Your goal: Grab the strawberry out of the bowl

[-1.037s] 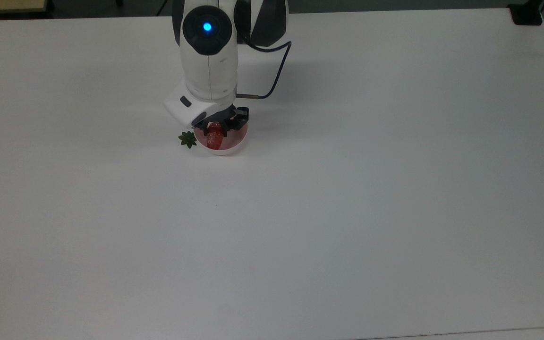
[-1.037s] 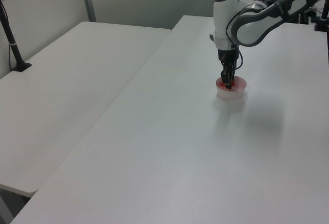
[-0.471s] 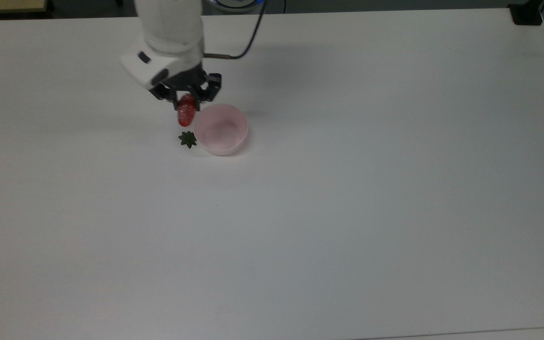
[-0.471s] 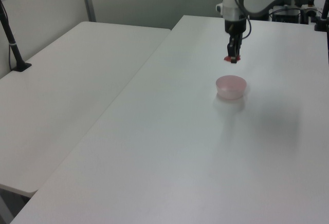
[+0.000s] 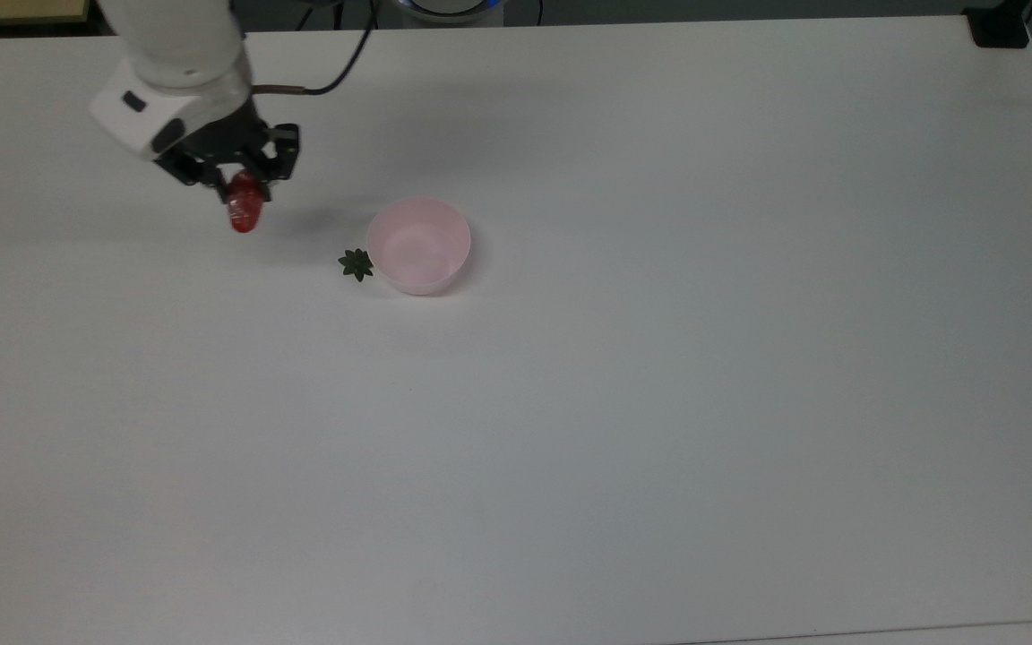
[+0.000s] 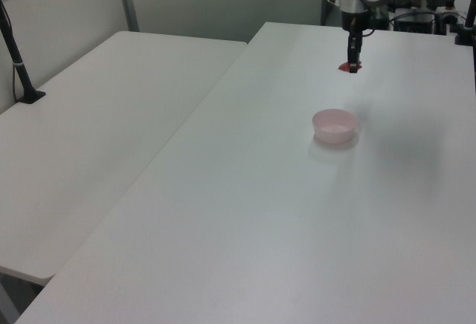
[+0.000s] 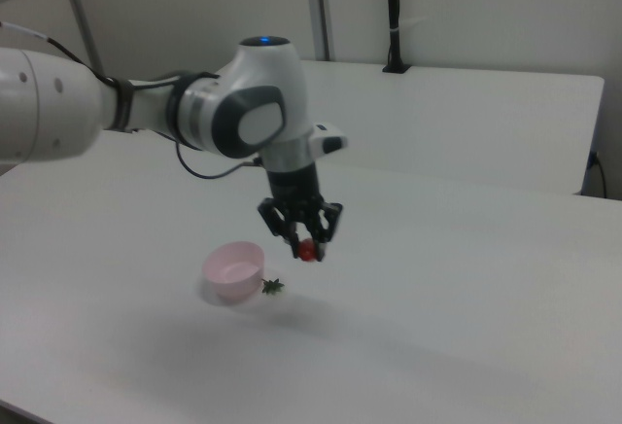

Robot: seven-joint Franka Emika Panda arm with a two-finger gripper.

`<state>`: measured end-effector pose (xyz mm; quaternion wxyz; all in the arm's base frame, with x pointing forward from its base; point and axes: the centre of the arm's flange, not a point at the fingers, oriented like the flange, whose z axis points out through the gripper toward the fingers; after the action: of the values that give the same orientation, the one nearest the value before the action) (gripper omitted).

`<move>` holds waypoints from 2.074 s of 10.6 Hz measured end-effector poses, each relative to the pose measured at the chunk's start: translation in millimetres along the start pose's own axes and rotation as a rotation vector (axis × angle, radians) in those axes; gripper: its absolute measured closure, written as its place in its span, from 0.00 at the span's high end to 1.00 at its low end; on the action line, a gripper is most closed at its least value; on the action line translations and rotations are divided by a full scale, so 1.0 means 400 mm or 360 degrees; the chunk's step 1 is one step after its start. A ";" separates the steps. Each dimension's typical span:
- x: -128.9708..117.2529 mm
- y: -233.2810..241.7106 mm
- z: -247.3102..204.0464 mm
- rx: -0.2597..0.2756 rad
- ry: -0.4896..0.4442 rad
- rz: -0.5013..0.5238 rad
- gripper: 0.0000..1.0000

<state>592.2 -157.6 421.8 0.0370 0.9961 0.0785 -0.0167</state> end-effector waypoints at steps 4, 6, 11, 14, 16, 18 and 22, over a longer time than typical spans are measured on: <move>0.028 0.093 0.149 -0.0044 0.0077 -0.0035 0.40; 0.039 0.096 0.209 -0.0054 0.0053 -0.0056 0.42; 0.053 0.107 0.192 -0.0067 0.0083 0.0024 1.00; 0.071 0.109 0.075 -0.0102 0.0181 0.0182 1.00; 0.065 0.069 -0.057 -0.0088 0.0150 0.0304 1.00; 0.049 -0.009 -0.206 -0.0077 0.0144 0.0386 1.00; -0.026 -0.179 -0.448 -0.0001 0.0239 0.0571 1.00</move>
<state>575.5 -75.0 595.6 0.0337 0.9926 -0.0977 0.0644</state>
